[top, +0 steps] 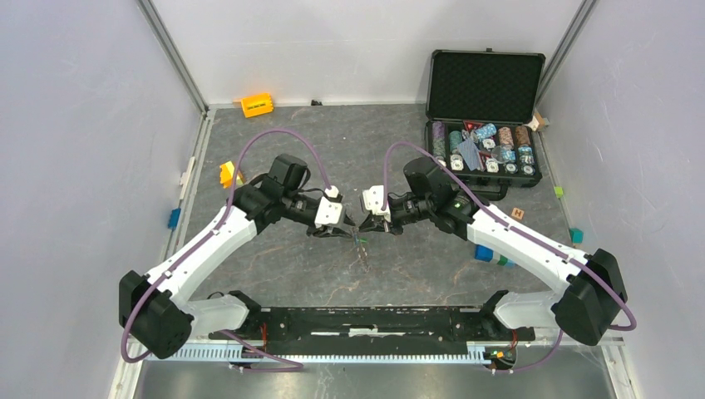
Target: Put the keys on the keyring
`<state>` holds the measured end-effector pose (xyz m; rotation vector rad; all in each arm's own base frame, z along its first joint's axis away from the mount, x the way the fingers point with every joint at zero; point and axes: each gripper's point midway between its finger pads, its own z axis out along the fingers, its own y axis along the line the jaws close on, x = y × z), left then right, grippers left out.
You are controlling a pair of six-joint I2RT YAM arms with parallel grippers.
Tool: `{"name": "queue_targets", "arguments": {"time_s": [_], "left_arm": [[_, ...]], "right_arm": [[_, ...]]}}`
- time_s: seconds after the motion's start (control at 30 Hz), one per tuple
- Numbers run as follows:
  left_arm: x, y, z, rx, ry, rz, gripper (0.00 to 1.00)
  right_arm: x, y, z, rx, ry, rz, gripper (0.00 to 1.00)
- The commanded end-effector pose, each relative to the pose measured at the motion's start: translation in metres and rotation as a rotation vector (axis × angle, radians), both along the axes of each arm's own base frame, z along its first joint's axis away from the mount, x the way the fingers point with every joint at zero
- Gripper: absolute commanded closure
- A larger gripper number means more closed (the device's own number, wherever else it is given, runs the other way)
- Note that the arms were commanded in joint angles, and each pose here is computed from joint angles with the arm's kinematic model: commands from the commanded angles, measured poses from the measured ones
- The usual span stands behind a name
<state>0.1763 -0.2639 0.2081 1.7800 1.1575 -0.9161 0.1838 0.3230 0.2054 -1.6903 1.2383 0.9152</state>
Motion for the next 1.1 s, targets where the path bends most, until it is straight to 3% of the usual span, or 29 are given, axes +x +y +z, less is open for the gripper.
{"name": "queue_targets", "arguments": {"time_s": [0.0,0.23,0.7,0.87,0.97,1.07], "left_arm": [[0.0024,-0.0041,0.0234,-0.045,0.035,0.04,0.62],[0.0024,-0.0074,0.0245,-0.054,0.078,0.049,0.71],[0.0045,-0.0112,0.0254,-0.072,0.12,0.074,0.78],[0.0047,-0.0107,0.0237,-0.068,0.124,0.077,0.87],[0.0044,-0.0107,0.0232,-0.068,0.128,0.077,0.98],[0.003,-0.0114,0.0233,-0.071,0.144,0.076,0.98]], "right_arm": [[0.0041,0.0028,0.0183,0.056,-0.037,-0.007,1.0],[0.0058,0.0032,0.019,0.06,-0.036,-0.016,1.0],[0.0083,0.0043,0.0164,0.056,-0.025,-0.021,1.0],[0.0079,0.0041,0.0172,0.058,-0.026,-0.022,1.0],[0.0086,0.004,0.0165,0.057,-0.027,-0.025,1.0],[0.0105,0.0039,0.0153,0.056,-0.027,-0.038,1.0]]}}
